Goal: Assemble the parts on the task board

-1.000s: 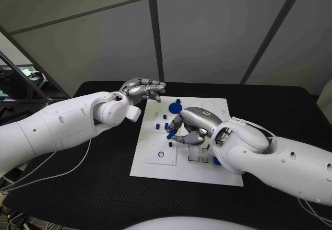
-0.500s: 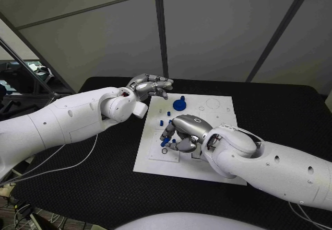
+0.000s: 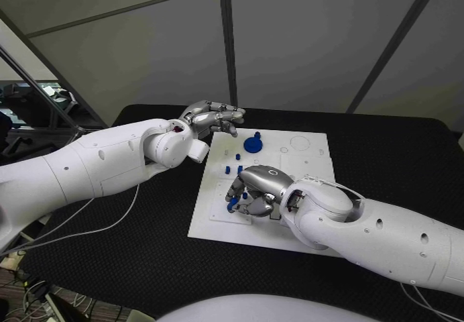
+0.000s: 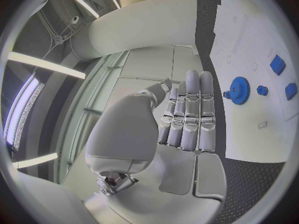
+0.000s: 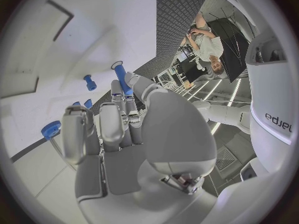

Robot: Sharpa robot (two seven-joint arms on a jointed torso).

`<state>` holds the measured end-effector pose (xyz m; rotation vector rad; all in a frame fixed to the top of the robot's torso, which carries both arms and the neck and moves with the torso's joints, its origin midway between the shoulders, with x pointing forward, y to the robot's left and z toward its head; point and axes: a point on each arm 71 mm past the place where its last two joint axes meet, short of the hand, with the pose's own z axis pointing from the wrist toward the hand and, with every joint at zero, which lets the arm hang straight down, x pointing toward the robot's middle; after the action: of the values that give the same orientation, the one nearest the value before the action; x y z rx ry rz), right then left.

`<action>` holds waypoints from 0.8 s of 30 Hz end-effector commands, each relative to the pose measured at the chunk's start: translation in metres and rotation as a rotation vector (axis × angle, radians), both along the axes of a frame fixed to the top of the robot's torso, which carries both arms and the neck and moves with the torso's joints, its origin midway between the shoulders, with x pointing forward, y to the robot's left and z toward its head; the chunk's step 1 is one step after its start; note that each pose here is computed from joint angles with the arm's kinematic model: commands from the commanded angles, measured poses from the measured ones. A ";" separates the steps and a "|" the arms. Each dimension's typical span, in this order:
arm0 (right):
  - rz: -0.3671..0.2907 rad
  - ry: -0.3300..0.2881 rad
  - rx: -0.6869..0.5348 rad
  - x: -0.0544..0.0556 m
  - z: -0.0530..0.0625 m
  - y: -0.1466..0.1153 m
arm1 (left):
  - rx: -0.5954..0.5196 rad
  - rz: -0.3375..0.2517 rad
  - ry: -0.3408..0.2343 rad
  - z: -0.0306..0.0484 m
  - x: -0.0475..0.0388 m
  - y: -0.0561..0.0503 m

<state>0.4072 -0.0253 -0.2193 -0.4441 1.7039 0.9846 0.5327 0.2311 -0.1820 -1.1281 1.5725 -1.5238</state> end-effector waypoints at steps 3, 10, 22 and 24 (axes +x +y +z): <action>0.017 -0.001 -0.041 -0.001 -0.002 0.001 | -0.005 -0.013 -0.005 0.0014 0.0000 -0.001; 0.017 0.002 -0.061 -0.001 -0.004 0.001 | -0.004 -0.010 -0.004 0.0013 0.0001 0.000; 0.004 -0.018 -0.082 -0.001 -0.004 0.001 | -0.003 -0.010 -0.003 0.0012 0.0001 0.001; 0.008 -0.019 -0.081 -0.001 -0.004 0.003 | -0.003 -0.011 -0.003 0.0012 0.0001 0.001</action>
<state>0.4064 -0.0229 -0.2218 -0.4907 1.7216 0.9384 0.5329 0.2327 -0.1823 -1.1295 1.5738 -1.5213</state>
